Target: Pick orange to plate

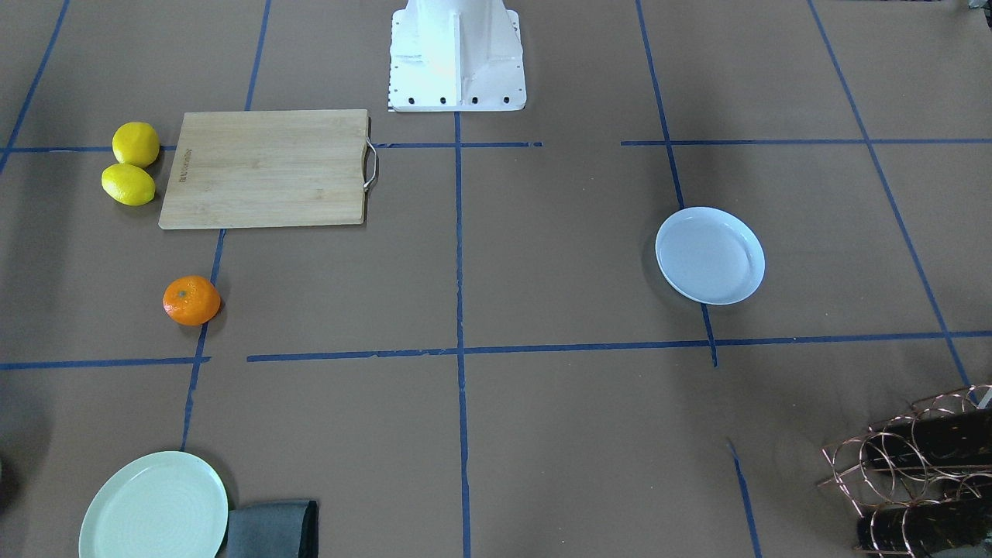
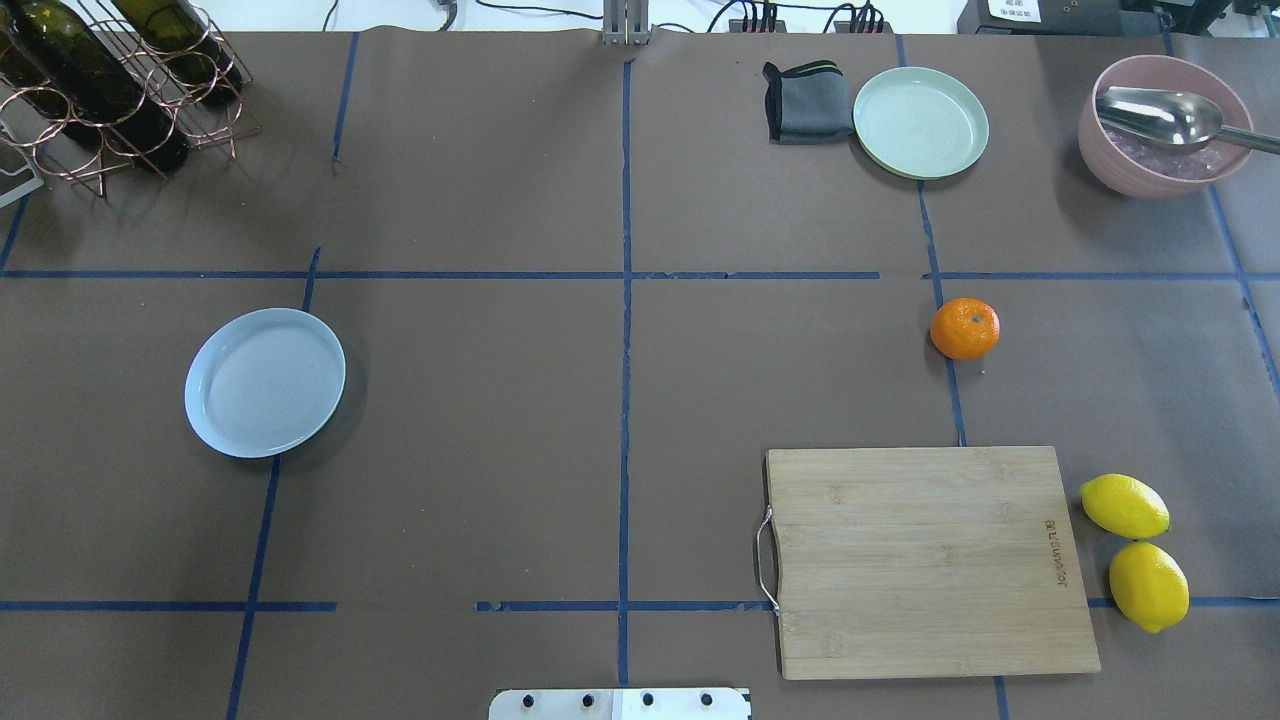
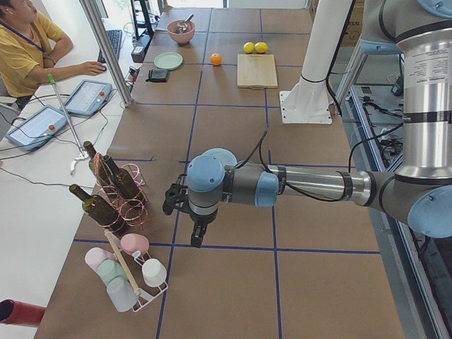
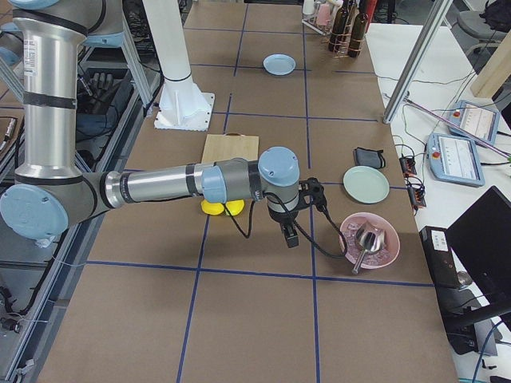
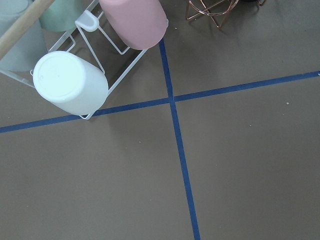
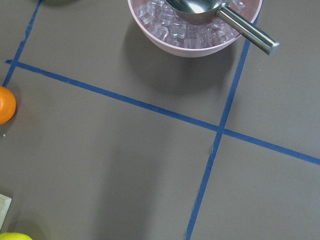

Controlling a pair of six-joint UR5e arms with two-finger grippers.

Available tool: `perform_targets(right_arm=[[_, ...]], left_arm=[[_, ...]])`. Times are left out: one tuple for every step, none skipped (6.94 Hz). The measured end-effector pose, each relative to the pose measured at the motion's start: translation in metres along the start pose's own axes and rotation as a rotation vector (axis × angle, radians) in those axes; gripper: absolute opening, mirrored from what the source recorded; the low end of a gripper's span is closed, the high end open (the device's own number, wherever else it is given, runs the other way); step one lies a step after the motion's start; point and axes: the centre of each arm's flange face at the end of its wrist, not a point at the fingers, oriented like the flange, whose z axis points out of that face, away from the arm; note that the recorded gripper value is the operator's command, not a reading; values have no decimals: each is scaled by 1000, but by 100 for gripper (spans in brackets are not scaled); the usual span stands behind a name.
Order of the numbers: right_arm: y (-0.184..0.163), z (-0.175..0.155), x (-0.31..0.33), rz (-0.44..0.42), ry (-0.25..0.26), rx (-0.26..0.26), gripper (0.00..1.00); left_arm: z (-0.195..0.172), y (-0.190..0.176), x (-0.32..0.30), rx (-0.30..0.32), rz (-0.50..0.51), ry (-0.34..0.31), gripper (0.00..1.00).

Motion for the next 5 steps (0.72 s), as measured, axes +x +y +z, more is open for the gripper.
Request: perform_targets(right_arm=[[0,0,0,-1,1,2,100],[-2,-1,-1,3,1,5,100],[-5,-3,-4,11,1,10,100],[-10,-4,-8,21,1,15,100],[-17,-5,-16,32,-2,19,100]], left_arm=[[0,0,0,1,1,0,100],[-1,-1,1,3,4,0,100],[-4,-3,3,16,18,-6,100],[-8,-7,8,50,54,-19,100],[-14,-13,16,101,114,-28,100]])
